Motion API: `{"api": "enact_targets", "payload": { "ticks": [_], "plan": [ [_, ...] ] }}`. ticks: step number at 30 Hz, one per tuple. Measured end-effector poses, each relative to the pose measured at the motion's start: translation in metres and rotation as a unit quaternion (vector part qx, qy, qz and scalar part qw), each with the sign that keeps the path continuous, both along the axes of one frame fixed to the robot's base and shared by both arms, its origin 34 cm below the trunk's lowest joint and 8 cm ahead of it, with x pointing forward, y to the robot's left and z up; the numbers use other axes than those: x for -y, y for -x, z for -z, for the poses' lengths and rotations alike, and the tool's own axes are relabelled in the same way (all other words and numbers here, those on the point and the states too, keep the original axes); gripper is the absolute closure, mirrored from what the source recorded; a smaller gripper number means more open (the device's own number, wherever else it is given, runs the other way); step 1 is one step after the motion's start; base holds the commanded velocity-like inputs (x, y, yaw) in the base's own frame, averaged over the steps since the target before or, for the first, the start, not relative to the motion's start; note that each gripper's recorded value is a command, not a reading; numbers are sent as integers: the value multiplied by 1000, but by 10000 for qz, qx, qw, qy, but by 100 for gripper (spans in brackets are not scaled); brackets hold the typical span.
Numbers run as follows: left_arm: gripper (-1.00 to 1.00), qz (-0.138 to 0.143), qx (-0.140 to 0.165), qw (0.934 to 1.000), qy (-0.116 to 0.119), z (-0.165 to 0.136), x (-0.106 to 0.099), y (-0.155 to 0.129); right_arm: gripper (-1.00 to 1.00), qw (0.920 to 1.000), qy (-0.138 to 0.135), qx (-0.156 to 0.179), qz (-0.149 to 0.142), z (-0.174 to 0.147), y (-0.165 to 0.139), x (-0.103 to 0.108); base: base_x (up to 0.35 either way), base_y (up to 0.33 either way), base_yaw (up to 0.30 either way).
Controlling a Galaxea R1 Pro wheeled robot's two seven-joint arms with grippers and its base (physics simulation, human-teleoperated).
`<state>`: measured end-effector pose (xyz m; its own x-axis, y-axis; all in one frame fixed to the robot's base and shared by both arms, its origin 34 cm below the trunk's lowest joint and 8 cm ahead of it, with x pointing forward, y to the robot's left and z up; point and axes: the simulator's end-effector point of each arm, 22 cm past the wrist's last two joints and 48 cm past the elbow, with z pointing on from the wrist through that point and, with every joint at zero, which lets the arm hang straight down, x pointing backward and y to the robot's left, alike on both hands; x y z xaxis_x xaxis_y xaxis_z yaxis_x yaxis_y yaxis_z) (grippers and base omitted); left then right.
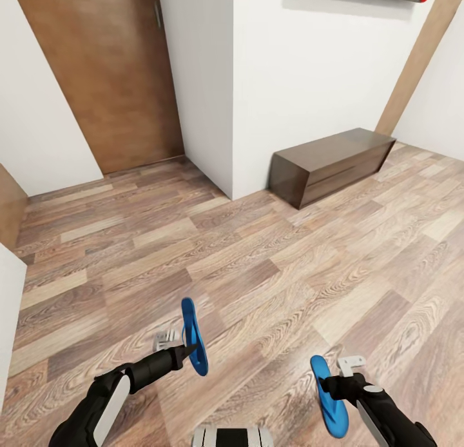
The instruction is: In the bedroom, move the book from the bed onto either nightstand, and place the two sandals side by side next to the bed.
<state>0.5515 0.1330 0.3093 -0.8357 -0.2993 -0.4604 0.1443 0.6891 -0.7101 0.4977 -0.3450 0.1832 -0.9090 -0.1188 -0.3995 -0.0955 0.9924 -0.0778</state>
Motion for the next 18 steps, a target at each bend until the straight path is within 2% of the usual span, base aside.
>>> {"api": "enact_targets", "payload": {
  "ticks": [4,8,18],
  "plan": [
    [100,7,-107,9999,7,8,1,4,-100,10000,4,-74,-18,7,5,-1,0,0,0],
    [100,54,-402,9992,52,20,2,14,-100,9999,11,-148,-24,15,10,-1,0,0,0],
    [100,62,-647,9979,66,40,3,24,-100,9994,16,-356,-10,32,25,0,0,0,0]
  ]
}}
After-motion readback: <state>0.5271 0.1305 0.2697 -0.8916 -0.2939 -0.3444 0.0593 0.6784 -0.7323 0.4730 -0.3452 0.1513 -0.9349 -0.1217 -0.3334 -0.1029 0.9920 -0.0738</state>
